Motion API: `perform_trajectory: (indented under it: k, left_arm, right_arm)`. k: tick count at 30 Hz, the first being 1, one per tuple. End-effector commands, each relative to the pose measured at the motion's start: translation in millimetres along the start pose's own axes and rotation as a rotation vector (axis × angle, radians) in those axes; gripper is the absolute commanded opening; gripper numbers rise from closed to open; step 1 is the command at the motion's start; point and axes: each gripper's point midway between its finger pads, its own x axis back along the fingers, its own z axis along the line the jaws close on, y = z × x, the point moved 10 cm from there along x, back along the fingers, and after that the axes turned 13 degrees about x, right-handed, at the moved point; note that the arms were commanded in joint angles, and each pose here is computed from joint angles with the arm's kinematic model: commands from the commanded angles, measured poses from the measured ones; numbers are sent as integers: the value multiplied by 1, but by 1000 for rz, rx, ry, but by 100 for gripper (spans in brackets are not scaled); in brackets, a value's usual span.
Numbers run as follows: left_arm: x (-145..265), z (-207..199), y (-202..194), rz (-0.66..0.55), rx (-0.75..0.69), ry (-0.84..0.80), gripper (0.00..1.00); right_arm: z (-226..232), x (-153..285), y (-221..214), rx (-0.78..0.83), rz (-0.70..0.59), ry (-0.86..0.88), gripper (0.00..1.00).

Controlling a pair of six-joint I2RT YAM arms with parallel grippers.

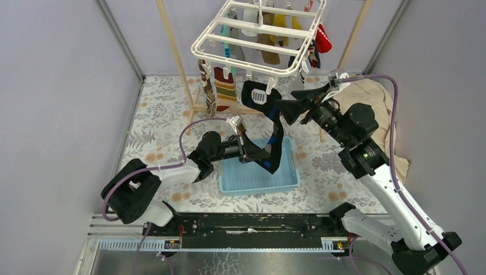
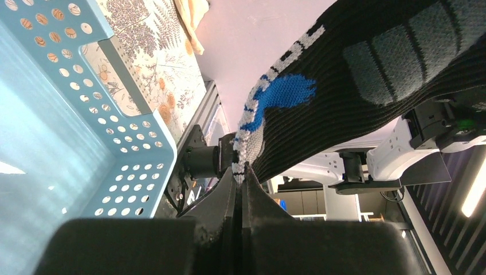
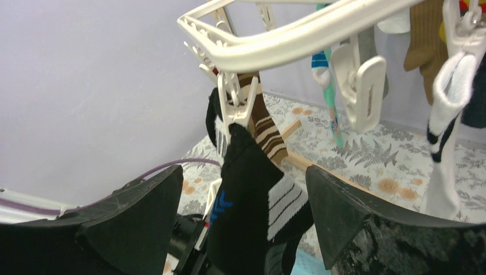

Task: Remove the socks clipped to the hanger
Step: Remove the sock from the hanger.

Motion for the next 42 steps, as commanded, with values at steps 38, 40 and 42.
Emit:
perform_trajectory:
  k: [38, 40, 42]
  left_arm:
    - [-9, 0, -1, 40, -50, -44, 0]
    - [-10, 2, -1, 42, -46, -39, 0]
    - [-10, 3, -1, 45, -44, -40, 0]
  right_arm:
    - [-13, -57, 37, 41, -197, -44, 61]
    - [-13, -58, 38, 40, -201, -43, 60]
    - [-13, -58, 38, 40, -203, -39, 59]
